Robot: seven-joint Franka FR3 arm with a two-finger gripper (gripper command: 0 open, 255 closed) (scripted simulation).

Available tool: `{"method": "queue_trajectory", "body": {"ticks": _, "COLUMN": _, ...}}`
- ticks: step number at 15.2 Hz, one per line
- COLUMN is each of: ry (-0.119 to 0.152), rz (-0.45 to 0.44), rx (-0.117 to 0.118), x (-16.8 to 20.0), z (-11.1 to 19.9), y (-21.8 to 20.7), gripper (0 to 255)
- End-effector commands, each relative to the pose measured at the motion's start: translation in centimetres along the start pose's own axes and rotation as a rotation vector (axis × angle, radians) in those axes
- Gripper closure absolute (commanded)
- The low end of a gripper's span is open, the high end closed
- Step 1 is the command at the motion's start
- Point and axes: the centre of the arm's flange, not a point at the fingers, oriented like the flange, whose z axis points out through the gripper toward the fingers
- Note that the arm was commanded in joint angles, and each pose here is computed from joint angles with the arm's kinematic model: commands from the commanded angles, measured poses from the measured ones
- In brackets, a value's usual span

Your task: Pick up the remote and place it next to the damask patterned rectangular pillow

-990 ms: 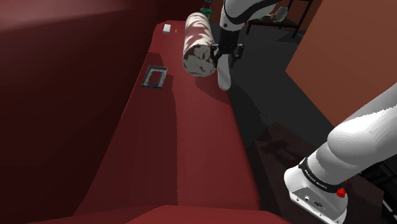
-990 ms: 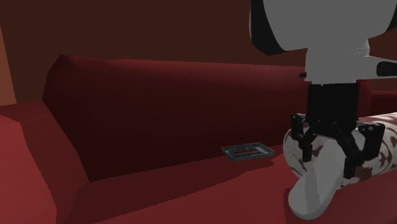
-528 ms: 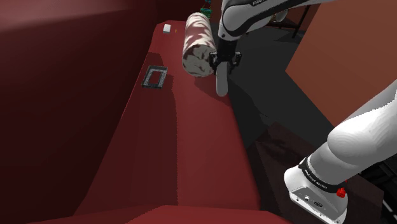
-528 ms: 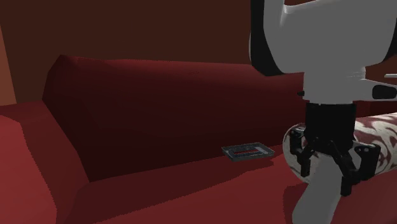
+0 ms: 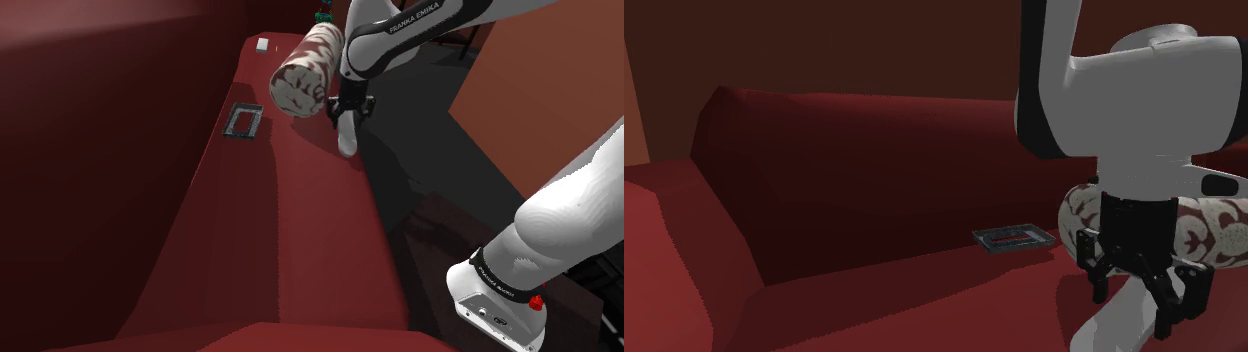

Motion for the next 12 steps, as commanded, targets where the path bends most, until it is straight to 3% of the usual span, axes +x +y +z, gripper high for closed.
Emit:
{"method": "queue_trajectory", "body": {"ticks": 1, "ry": -0.003, "rz": -0.002, "rx": -0.001, "x": -0.09, "z": 1.14, "y": -0.08, "gripper": 255}}
{"method": "queue_trajectory", "body": {"ticks": 11, "ry": -0.003, "rz": -0.002, "rx": -0.001, "x": -0.11, "z": 1.98, "y": -0.12, "gripper": 255}}
{"method": "queue_trajectory", "body": {"ticks": 12, "ry": -0.003, "rz": -0.002, "rx": -0.001, "x": -0.11, "z": 1.98, "y": -0.12, "gripper": 0}}
